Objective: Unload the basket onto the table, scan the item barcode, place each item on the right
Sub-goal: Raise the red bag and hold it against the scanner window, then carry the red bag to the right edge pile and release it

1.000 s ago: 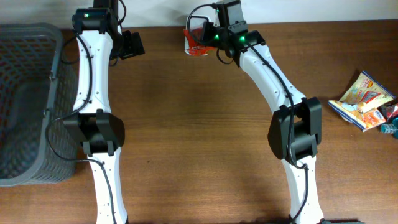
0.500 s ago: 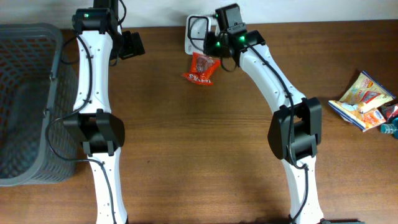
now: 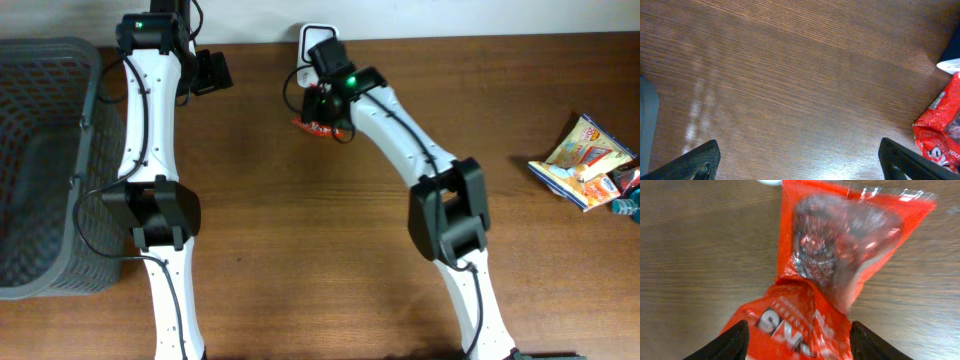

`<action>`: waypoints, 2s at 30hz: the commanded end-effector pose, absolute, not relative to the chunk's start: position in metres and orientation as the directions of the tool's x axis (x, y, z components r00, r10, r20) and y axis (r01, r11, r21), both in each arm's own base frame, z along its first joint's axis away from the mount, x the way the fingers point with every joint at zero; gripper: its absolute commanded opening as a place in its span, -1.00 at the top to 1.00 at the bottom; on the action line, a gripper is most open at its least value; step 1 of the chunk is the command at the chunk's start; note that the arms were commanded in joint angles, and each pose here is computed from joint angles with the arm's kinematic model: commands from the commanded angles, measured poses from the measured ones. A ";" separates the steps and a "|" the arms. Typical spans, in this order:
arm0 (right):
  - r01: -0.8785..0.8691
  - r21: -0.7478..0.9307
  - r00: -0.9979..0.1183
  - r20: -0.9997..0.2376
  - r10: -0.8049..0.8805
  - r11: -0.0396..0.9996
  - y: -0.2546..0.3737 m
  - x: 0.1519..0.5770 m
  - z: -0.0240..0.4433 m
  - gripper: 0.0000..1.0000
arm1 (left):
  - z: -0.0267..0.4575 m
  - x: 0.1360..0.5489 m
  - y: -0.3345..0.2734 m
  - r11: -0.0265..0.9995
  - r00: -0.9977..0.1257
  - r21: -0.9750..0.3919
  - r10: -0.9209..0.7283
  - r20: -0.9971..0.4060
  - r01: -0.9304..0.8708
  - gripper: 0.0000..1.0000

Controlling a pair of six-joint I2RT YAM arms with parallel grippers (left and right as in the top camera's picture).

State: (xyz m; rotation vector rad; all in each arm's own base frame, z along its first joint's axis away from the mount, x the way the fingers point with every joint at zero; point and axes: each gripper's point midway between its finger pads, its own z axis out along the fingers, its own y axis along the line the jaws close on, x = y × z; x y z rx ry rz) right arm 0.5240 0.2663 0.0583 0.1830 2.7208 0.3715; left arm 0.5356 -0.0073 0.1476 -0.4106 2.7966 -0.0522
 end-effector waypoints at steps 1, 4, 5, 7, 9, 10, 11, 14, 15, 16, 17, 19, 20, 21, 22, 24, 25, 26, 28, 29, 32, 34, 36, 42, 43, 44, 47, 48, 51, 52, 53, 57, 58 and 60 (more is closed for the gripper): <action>0.177 0.227 -0.907 -0.341 0.248 0.958 0.255 0.531 0.017 -0.25 | 0.159 0.535 -0.005 0.956 -0.900 -0.082 -0.294 -0.323 -0.282 -0.98; 0.180 0.220 -0.910 -0.334 0.247 0.959 0.254 0.532 0.004 -0.16 | 0.159 0.535 -0.005 0.956 -0.900 -0.083 -0.294 -0.323 -0.283 -0.98; 0.180 0.216 -0.910 -0.335 0.246 0.960 0.254 0.533 -0.001 0.08 | 0.159 0.535 -0.005 0.956 -0.899 -0.083 -0.294 -0.323 -0.283 -0.98; 0.176 0.209 -0.908 -0.343 0.241 0.962 0.253 0.534 -0.002 0.54 | 0.159 0.535 -0.005 0.956 -0.900 -0.082 -0.294 -0.323 -0.282 -0.98; 0.172 0.203 -0.903 -0.359 0.237 0.964 0.251 0.537 0.001 0.92 | 0.159 0.535 -0.005 0.956 -0.900 -0.082 -0.294 -0.323 -0.283 -0.99; 0.169 0.204 -0.902 -0.363 0.235 0.964 0.251 0.538 0.004 0.92 | 0.159 0.535 -0.005 0.956 -0.900 -0.082 -0.294 -0.323 -0.283 -0.98; 0.160 0.205 -0.900 -0.371 0.228 0.966 0.250 0.540 0.008 0.92 | 0.159 0.535 -0.005 0.956 -0.900 -0.083 -0.294 -0.323 -0.283 -0.99; 0.139 0.214 -0.894 -0.392 0.216 0.967 0.250 0.542 0.037 0.92 | 0.159 0.535 -0.005 0.956 -0.900 -0.082 -0.294 -0.323 -0.283 -0.98; 0.115 0.217 -0.889 -0.413 0.198 0.969 0.251 0.545 0.052 0.92 | 0.159 0.535 -0.005 0.956 -0.900 -0.082 -0.294 -0.323 -0.283 -0.99; 0.089 0.220 -0.883 -0.434 0.179 0.972 0.254 0.548 0.067 0.92 | 0.159 0.535 -0.005 0.956 -0.900 -0.083 -0.294 -0.323 -0.283 -0.99; 0.072 0.226 -0.874 -0.454 0.170 0.971 0.255 0.550 0.083 0.92 | 0.159 0.535 -0.005 0.956 -0.900 -0.083 -0.294 -0.323 -0.282 -0.98; 0.047 0.251 -0.847 -0.502 0.172 0.967 0.259 0.557 0.123 0.92 | 0.159 0.535 -0.005 0.956 -0.900 -0.082 -0.294 -0.323 -0.282 -0.98; 0.026 0.260 -0.832 -0.530 0.165 0.965 0.261 0.562 0.137 0.92 | 0.159 0.535 -0.005 0.956 -0.900 -0.082 -0.294 -0.323 -0.282 -0.98; -0.013 0.259 -0.810 -0.568 0.141 0.966 0.264 0.567 0.151 0.92 | 0.159 0.535 -0.005 0.956 -0.900 -0.083 -0.294 -0.323 -0.283 -0.98; -0.047 0.252 -0.792 -0.599 0.118 0.967 0.266 0.572 0.158 0.92 | 0.159 0.535 -0.005 0.956 -0.900 -0.082 -0.294 -0.323 -0.282 -0.98; -0.134 0.239 -0.745 -0.664 0.061 0.962 0.274 0.584 0.172 0.92 | 0.159 0.535 -0.005 0.956 -0.900 -0.083 -0.294 -0.323 -0.283 -0.98; -0.165 0.233 -0.723 -0.690 0.043 0.958 0.278 0.589 0.176 0.92 | 0.159 0.535 -0.005 0.956 -0.900 -0.082 -0.294 -0.323 -0.283 -0.98; -0.183 0.228 -0.702 -0.711 0.035 0.956 0.281 0.595 0.176 0.92 | 0.159 0.535 -0.005 0.956 -0.900 -0.082 -0.294 -0.323 -0.282 -0.98; -0.189 0.236 -0.678 -0.733 0.047 0.953 0.284 0.604 0.176 0.92 | 0.159 0.535 -0.005 0.956 -0.900 -0.082 -0.294 -0.323 -0.283 -0.99; -0.190 0.237 -0.668 -0.742 0.052 0.953 0.285 0.608 0.175 0.92 | 0.159 0.535 -0.005 0.956 -0.900 -0.083 -0.294 -0.323 -0.283 -0.98; -0.145 0.203 -0.640 -0.765 0.064 0.968 0.277 0.618 0.169 0.92 | 0.159 0.535 -0.005 0.956 -0.900 -0.082 -0.293 -0.323 -0.282 -0.98; -0.131 0.192 -0.642 -0.764 0.064 0.973 0.273 0.621 0.163 0.92 | 0.159 0.535 -0.005 0.956 -0.900 -0.082 -0.293 -0.323 -0.282 -0.98; -0.125 0.189 -0.648 -0.759 0.064 0.974 0.270 0.622 0.159 0.92 | 0.159 0.535 -0.005 0.956 -0.900 -0.082 -0.294 -0.323 -0.282 -0.98; -0.119 0.190 -0.666 -0.744 0.064 0.974 0.264 0.621 0.154 0.92 | 0.159 0.535 -0.005 0.956 -0.900 -0.082 -0.294 -0.323 -0.282 -0.98; -0.118 0.189 -0.667 -0.742 0.063 0.975 0.264 0.621 0.153 0.92 | 0.159 0.535 -0.005 0.956 -0.900 -0.082 -0.294 -0.323 -0.282 -0.98; -0.118 0.189 -0.666 -0.743 0.063 0.975 0.264 0.621 0.154 0.92 | 0.159 0.535 -0.005 0.956 -0.900 -0.082 -0.294 -0.323 -0.283 -0.98; -0.120 0.194 -0.653 -0.754 0.069 0.974 0.263 0.620 0.166 0.92 | 0.159 0.535 -0.005 0.956 -0.900 -0.082 -0.294 -0.323 -0.283 -0.98; -0.120 0.195 -0.645 -0.761 0.073 0.973 0.262 0.620 0.172 0.92 | 0.159 0.535 -0.005 0.956 -0.900 -0.083 -0.294 -0.323 -0.282 -0.98; -0.112 0.204 -0.618 -0.781 0.092 0.972 0.253 0.621 0.197 0.92 | 0.159 0.535 -0.005 0.956 -0.900 -0.082 -0.293 -0.323 -0.282 -0.98; -0.107 0.205 -0.613 -0.784 0.098 0.973 0.248 0.622 0.203 0.92 | 0.159 0.535 -0.005 0.956 -0.900 -0.083 -0.293 -0.323 -0.282 -0.98; -0.100 0.207 -0.609 -0.787 0.105 0.973 0.243 0.622 0.209 0.92 | 0.159 0.535 -0.005 0.956 -0.900 -0.082 -0.293 -0.323 -0.282 -0.98; -0.050 0.214 -0.592 -0.793 0.143 0.976 0.206 0.621 0.240 0.92 | 0.159 0.535 -0.005 0.956 -0.900 -0.082 -0.294 -0.323 -0.283 -0.98; -0.035 0.214 -0.589 -0.793 0.153 0.976 0.195 0.621 0.246 0.92 | 0.159 0.535 -0.005 0.956 -0.900 -0.082 -0.294 -0.323 -0.282 -0.98; 0.007 0.217 -0.584 -0.791 0.180 0.976 0.167 0.618 0.260 0.92 | 0.159 0.535 -0.005 0.956 -0.900 -0.082 -0.294 -0.323 -0.283 -0.98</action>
